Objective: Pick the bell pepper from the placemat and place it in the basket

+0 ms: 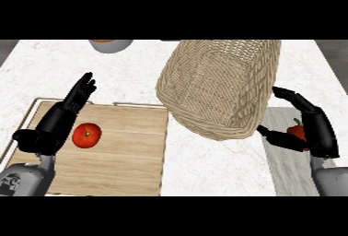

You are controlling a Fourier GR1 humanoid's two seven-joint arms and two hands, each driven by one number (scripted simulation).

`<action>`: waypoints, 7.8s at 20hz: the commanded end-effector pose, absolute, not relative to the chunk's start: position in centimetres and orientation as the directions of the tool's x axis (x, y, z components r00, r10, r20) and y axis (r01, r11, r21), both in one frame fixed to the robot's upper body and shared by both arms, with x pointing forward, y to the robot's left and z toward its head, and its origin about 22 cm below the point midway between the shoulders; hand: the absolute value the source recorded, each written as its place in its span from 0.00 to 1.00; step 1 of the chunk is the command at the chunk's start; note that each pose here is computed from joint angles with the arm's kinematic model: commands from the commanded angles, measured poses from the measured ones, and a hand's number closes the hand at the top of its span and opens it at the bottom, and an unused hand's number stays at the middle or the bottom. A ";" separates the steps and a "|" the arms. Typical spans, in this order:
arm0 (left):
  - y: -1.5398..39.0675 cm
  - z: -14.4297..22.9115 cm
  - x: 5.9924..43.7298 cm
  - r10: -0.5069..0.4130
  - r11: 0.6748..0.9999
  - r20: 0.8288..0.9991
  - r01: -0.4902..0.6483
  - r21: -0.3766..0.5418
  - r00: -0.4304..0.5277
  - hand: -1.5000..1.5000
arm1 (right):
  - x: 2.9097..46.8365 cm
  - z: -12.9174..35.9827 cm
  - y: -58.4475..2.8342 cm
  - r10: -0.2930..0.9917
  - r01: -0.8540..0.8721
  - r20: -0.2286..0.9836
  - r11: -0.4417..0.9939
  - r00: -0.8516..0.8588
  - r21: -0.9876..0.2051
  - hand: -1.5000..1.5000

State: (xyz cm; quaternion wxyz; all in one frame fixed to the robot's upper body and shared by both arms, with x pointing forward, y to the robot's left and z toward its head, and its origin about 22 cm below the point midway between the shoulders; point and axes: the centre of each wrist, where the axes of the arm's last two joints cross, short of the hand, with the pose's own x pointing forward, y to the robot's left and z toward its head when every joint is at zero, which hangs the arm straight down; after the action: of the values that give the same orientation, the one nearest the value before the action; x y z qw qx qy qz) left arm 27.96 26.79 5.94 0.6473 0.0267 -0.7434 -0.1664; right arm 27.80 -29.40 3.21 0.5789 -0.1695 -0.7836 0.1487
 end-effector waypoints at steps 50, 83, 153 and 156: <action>26.9 6.3 28.9 -0.247 0.944 0.957 0.186 0.273 -0.150 0.50 | 23.2 12.1 -35.5 0.865 -0.076 0.377 0.422 0.331 -0.903 0.00; 26.3 6.8 29.2 -0.245 0.942 0.957 0.193 0.273 -0.157 0.50 | 26.7 7.1 -34.1 0.894 -0.139 0.320 0.376 0.313 -0.916 0.00; 24.9 6.0 29.3 -0.240 0.936 0.958 0.224 0.271 -0.157 0.50 | 24.1 22.0 2.1 0.702 0.362 0.712 0.667 -0.010 -0.652 1.00; 25.3 6.1 29.0 -0.245 0.931 0.956 0.234 0.279 -0.163 0.50 | 25.5 22.1 2.4 0.704 0.393 0.710 0.646 0.022 -0.654 1.00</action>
State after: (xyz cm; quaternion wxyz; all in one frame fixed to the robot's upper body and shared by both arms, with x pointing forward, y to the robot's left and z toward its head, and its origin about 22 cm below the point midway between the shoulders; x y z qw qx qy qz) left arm 29.05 25.13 5.99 0.6486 0.0019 -0.7382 -0.1854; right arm 24.55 1.45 20.56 0.5168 -0.3672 -0.7484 0.1949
